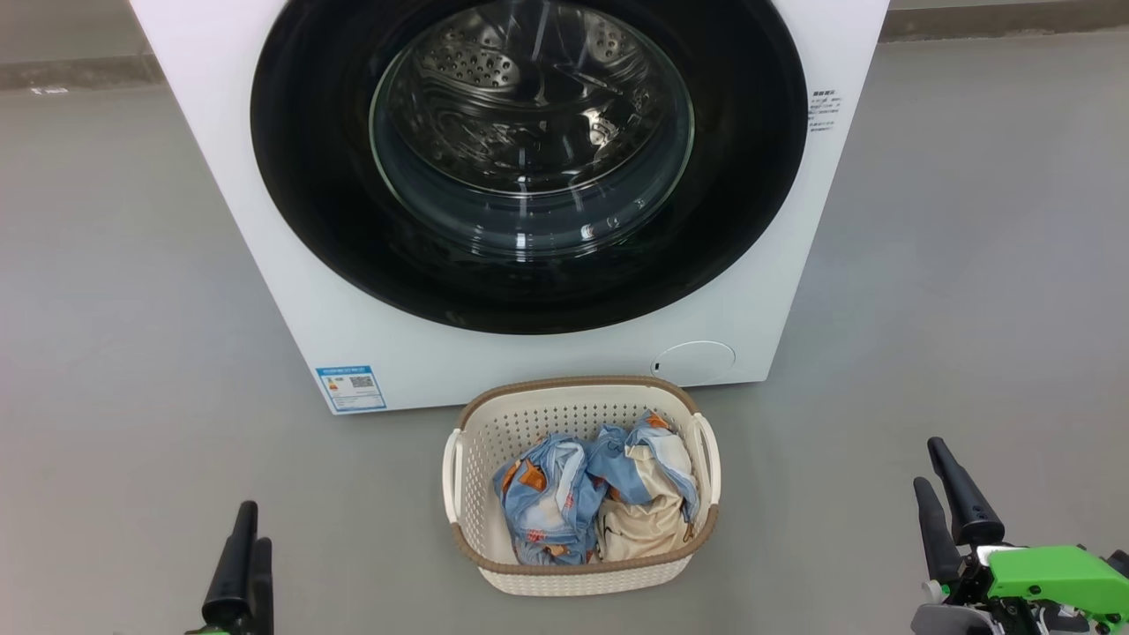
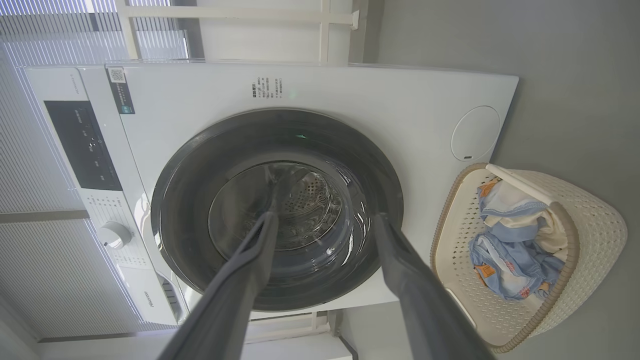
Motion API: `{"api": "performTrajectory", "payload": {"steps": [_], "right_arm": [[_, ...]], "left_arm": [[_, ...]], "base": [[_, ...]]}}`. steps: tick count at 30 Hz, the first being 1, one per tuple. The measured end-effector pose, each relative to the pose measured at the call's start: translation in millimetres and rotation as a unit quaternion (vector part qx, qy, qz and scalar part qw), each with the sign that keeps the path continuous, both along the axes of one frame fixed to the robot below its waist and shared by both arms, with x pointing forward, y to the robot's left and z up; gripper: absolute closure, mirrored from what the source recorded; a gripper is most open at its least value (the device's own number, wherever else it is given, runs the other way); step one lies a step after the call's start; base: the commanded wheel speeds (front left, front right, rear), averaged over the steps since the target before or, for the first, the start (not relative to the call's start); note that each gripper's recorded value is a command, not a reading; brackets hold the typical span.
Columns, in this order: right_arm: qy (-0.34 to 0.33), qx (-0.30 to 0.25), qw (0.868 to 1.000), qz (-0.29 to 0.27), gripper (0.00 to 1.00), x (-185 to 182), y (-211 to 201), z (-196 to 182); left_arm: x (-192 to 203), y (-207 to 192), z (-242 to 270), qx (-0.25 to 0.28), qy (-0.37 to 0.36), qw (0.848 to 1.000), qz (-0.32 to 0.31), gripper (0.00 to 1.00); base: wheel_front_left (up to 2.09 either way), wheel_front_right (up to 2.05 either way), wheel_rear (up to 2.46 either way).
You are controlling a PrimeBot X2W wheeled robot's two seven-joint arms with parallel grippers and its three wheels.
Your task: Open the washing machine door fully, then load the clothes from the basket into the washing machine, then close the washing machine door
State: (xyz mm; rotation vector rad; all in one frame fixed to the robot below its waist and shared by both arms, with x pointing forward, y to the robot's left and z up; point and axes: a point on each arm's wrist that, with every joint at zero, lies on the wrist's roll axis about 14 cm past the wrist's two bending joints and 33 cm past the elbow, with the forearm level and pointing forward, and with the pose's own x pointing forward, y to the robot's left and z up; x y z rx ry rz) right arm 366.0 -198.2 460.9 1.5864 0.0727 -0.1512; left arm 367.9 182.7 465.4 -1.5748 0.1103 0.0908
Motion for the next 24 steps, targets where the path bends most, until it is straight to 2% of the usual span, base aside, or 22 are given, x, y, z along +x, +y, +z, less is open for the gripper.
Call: {"api": "performTrajectory", "payload": {"steps": [15,23,24], "right_arm": [[-0.033,-0.059,0.998,0.009,0.00,9.2,2.5,23.3],[-0.050,-0.096,0.994,0.013,0.00,13.1,3.6,35.5],[-0.054,-0.115,0.992,0.017,0.00,14.0,4.3,38.2]], "left_arm": [[8.3,0.6,16.3,0.036,-0.025,0.999,0.003,0.00],[9.7,-1.4,19.2,0.072,-0.030,0.997,-0.006,0.00],[10.5,-1.1,20.3,0.083,-0.031,0.996,-0.007,0.00]], "base": [[0.00,0.00,0.00],[0.00,0.00,0.00],[0.00,0.00,0.00]]}}
